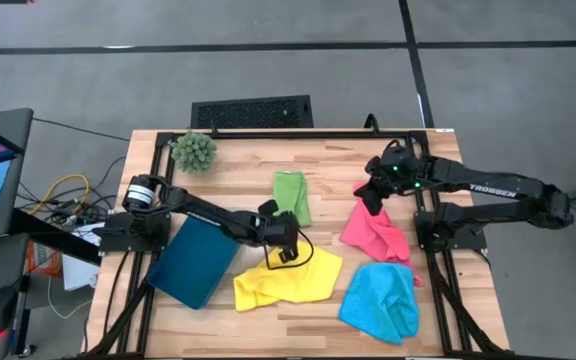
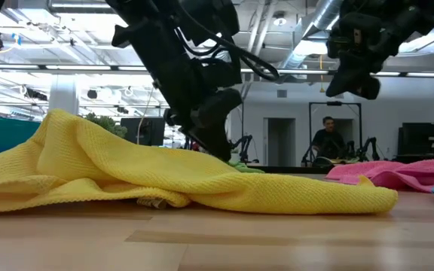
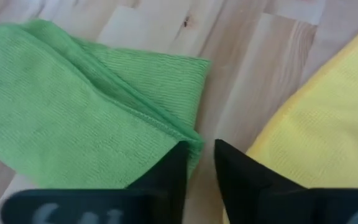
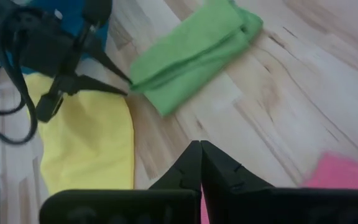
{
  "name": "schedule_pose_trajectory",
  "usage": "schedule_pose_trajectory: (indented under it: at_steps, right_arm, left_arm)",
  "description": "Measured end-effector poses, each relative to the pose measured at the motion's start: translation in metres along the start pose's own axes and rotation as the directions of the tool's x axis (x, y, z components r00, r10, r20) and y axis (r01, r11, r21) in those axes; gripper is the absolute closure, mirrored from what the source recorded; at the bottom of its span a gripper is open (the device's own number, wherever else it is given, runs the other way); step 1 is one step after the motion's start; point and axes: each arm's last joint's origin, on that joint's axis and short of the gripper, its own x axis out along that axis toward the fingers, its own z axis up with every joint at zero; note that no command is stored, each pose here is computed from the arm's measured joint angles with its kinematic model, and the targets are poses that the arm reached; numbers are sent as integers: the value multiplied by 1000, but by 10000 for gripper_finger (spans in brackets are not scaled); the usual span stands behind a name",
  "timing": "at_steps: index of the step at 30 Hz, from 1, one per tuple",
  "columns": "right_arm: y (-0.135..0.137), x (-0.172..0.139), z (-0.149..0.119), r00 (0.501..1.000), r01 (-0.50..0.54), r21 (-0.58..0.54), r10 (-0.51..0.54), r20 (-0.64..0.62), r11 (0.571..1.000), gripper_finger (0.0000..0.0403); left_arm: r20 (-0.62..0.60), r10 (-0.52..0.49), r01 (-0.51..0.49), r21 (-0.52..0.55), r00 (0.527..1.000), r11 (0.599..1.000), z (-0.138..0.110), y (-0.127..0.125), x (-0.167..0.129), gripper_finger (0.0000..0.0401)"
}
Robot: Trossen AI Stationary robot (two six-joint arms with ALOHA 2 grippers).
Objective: Fold microfiber towels
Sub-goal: Fold the green microfiber towel
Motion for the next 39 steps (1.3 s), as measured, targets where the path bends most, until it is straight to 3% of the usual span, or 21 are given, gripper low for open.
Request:
schedule_pose_trajectory:
  at_steps: [3,5,9,22,31,37,39]
  right_arm:
    - [-2,20,-1,999,-24,5,24,30,1000,384]
    - [-3,35,-4,998,-40,14,39,39,999,390]
    - [-5,62,-11,997,-66,26,65,46,997,398]
    - [-3,136,-28,994,-99,1,99,-36,995,395]
    - [-9,164,-35,994,-109,28,109,-21,994,395]
    - [-8,177,-39,993,-106,24,107,-58,994,395]
    - [-4,180,-39,992,-112,16,113,-62,994,395]
  left_arm:
    - [-21,-3,3,-15,1000,1000,1,2,-1,381]
    - [-35,5,-6,-32,999,999,4,3,-3,393]
    - [-64,22,-25,-41,998,999,9,4,-7,399]
    - [-1,52,-52,-97,999,994,41,13,-14,401]
    - [-3,48,-49,-127,999,991,45,21,-11,401]
    - [-17,-6,4,-133,1000,991,45,20,-10,401]
    - [-55,-42,37,-90,998,995,42,19,-11,401]
